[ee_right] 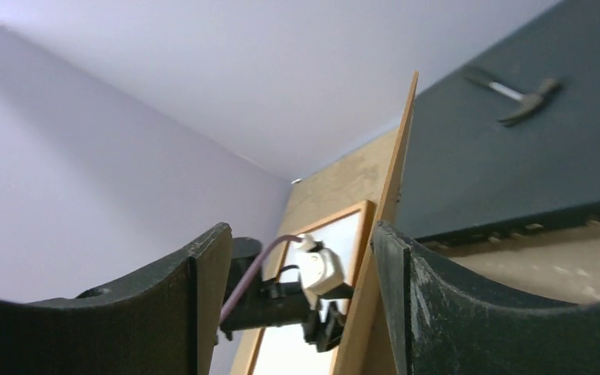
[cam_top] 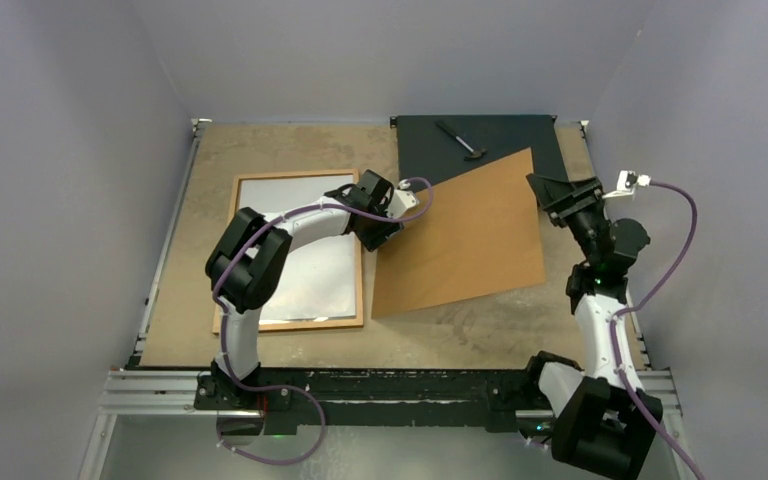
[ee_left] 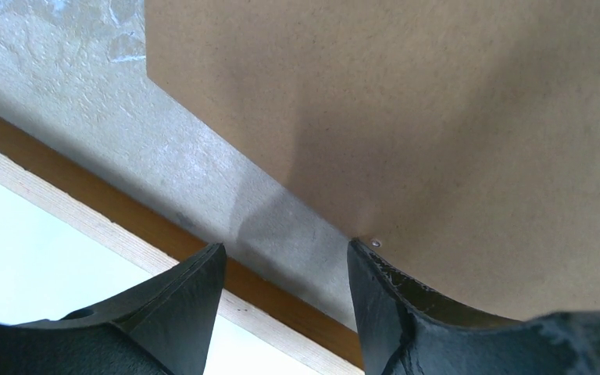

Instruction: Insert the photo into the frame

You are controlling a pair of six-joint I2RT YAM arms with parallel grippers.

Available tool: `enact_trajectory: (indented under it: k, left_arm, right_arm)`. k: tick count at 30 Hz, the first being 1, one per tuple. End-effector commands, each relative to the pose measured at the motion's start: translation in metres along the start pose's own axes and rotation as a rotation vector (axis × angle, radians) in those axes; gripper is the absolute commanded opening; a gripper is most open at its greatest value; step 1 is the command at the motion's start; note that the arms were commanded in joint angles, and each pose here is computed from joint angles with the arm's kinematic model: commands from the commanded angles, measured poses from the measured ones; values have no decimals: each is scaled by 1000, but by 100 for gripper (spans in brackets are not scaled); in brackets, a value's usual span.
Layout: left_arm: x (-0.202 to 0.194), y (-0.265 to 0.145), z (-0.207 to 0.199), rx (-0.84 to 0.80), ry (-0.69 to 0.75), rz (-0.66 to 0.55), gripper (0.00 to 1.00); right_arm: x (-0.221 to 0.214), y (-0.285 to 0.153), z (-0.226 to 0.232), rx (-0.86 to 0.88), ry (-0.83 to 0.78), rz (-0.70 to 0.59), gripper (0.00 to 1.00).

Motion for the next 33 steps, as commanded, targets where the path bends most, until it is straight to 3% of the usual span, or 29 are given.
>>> enact_trajectory:
  k: [1,9,17,19,22,25,33]
  left_arm:
    - [7,26,-47,-159,-28,-66,58]
    - [10,24,-46,-155,-37,-80,58]
    - [25,14,-32,-122,-52,-119,58]
    - [36,8,-24,-109,-52,-137,58]
    - [47,1,-16,-93,-36,-151,58]
    - [52,-1,-13,-89,-29,-152,58]
    - [46,-2,-15,-85,-33,-143,58]
  right_arm:
    - [-114,-29,2,1,334,521,68]
    - [-129,-30,-20,-57,365,564,62]
    - [-97,-18,1,-156,143,540,45]
    - [-80,-15,7,-211,34,507,52]
    - [-72,-18,17,-224,-22,491,80]
    - [-79,-26,18,-221,-7,509,96]
    - [-81,-34,23,-228,5,497,98]
Point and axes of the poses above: each gripper's point midway between its finger pads, its own y axis out along the fingers, its own z axis along the line the jaws close on, x = y × z, the point moved 1 cm from there along -y, back along the fingers, and after that the axes turned 4 degrees about y, right-handed, at the moved point
